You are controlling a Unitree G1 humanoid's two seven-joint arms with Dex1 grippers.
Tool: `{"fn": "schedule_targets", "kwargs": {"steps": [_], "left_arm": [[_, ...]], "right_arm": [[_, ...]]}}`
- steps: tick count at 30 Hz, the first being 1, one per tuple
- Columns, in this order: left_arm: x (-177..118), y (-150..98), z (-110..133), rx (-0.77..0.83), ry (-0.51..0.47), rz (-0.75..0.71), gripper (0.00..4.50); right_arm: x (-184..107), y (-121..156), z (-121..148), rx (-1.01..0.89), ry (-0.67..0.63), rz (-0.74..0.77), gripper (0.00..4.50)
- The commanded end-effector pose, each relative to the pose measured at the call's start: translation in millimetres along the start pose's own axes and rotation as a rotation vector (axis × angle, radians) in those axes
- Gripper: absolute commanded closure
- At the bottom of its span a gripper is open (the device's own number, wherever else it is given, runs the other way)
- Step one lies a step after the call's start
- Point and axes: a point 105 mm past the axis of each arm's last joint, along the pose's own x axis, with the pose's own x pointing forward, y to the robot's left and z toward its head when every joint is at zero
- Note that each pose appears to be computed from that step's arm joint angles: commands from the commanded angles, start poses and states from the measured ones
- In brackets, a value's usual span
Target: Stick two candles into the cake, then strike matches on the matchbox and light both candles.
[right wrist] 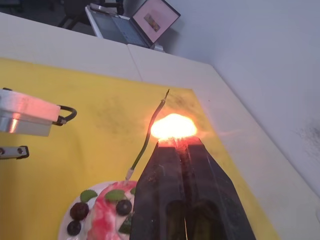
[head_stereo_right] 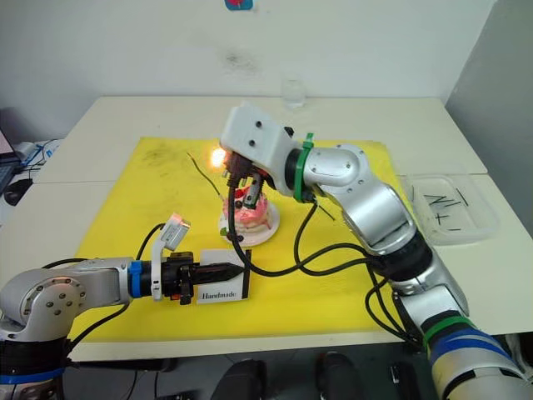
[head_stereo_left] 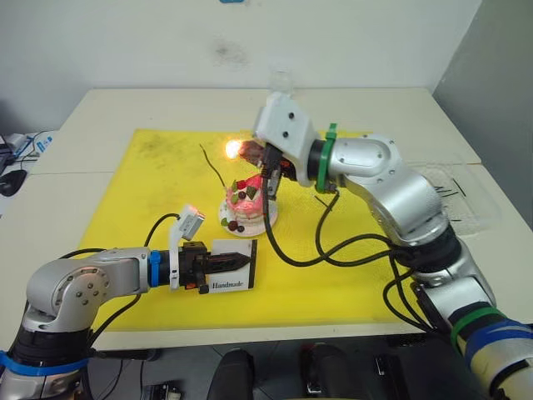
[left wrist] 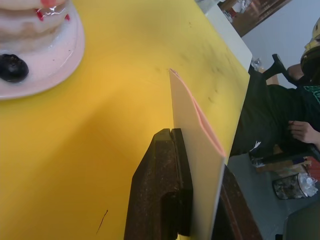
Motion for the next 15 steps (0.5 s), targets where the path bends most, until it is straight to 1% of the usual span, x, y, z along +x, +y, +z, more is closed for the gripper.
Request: {"fn": "schedule_targets", "kwargs": {"steps": [1,6,15], "left_arm": [[0,-5,5,0.04,-0.014,-0.014,4.5],[1,-5,5,0.043,-0.017,-0.012,4.5],[2,-4,5,0.047,-0.021,-0.008,4.5]], "right_arm": [[11,-3,13,-0.074,-0.051,-0.017,4.46],[26,-1,12,-0.1,-0.067,-0.009,4.46],[33,0,8,-0.115,-0.076,0.005,4.46]]}}
